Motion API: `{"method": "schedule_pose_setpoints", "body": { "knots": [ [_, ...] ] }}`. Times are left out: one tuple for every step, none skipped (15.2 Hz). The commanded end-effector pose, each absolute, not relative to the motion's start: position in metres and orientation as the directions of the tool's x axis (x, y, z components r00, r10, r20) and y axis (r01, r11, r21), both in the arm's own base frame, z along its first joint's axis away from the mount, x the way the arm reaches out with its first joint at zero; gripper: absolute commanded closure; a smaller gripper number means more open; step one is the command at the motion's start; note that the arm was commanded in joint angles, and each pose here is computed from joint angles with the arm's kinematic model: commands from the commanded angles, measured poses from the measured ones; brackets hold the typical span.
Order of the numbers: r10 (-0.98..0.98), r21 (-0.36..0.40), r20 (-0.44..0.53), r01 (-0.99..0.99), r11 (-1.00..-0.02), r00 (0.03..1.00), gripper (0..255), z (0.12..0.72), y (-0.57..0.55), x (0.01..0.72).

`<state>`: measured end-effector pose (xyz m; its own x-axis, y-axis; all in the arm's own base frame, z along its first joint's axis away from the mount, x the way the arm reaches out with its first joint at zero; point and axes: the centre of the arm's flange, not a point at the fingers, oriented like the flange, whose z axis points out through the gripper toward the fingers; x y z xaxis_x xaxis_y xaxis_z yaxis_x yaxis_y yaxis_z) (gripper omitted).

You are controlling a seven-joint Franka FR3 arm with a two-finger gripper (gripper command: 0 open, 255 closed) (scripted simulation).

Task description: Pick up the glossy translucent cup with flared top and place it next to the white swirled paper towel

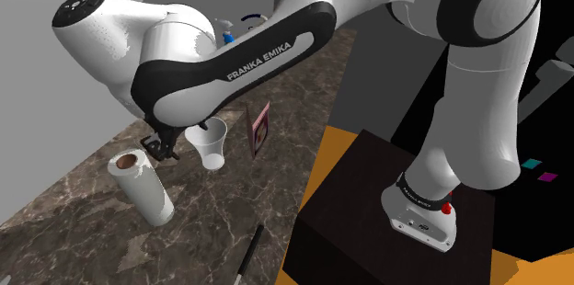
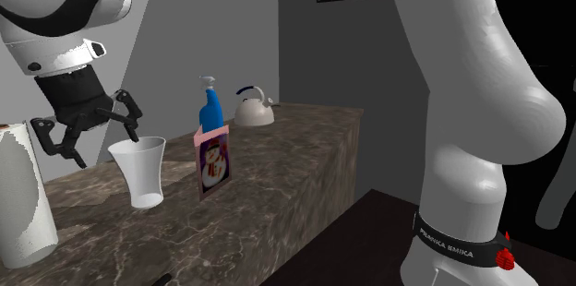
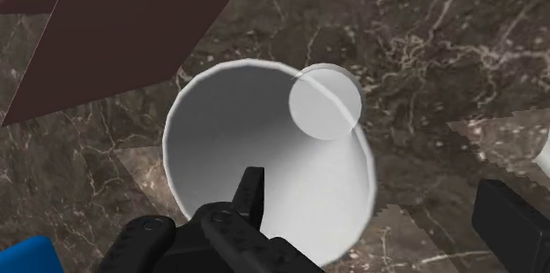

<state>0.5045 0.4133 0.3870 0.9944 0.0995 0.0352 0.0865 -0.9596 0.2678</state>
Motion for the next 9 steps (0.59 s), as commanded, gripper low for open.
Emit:
{"method": "schedule_pose_setpoints", "body": {
  "knots": [
    [0.099, 0.268, 0.035, 0.087, -0.959, 0.994, 0, 0.411, 0.419, 0.502],
    [0.099, 0.268, 0.035, 0.087, -0.959, 0.994, 0, 0.421, 0.422, 0.502],
    [0.099, 0.268, 0.035, 0.087, -0.959, 0.994, 0, 0.421, 0.422, 0.502],
    [0.099, 0.268, 0.035, 0.087, -0.959, 0.994, 0, 0.421, 0.422, 0.502],
    [0.099, 0.268, 0.035, 0.087, -0.959, 0.994, 0, 0.421, 0.422, 0.502],
    [0.099, 0.268, 0.035, 0.087, -0.959, 0.994, 0, 0.421, 0.422, 0.502],
    [0.099, 0.268, 0.035, 0.087, -0.959, 0.994, 0, 0.421, 0.422, 0.502],
    [0.099, 0.268, 0.035, 0.087, -0.959, 0.994, 0, 0.421, 0.422, 0.502],
    [0.099, 0.268, 0.035, 0.087, -0.959, 0.994, 0, 0.421, 0.422, 0.502]
  ]
}}
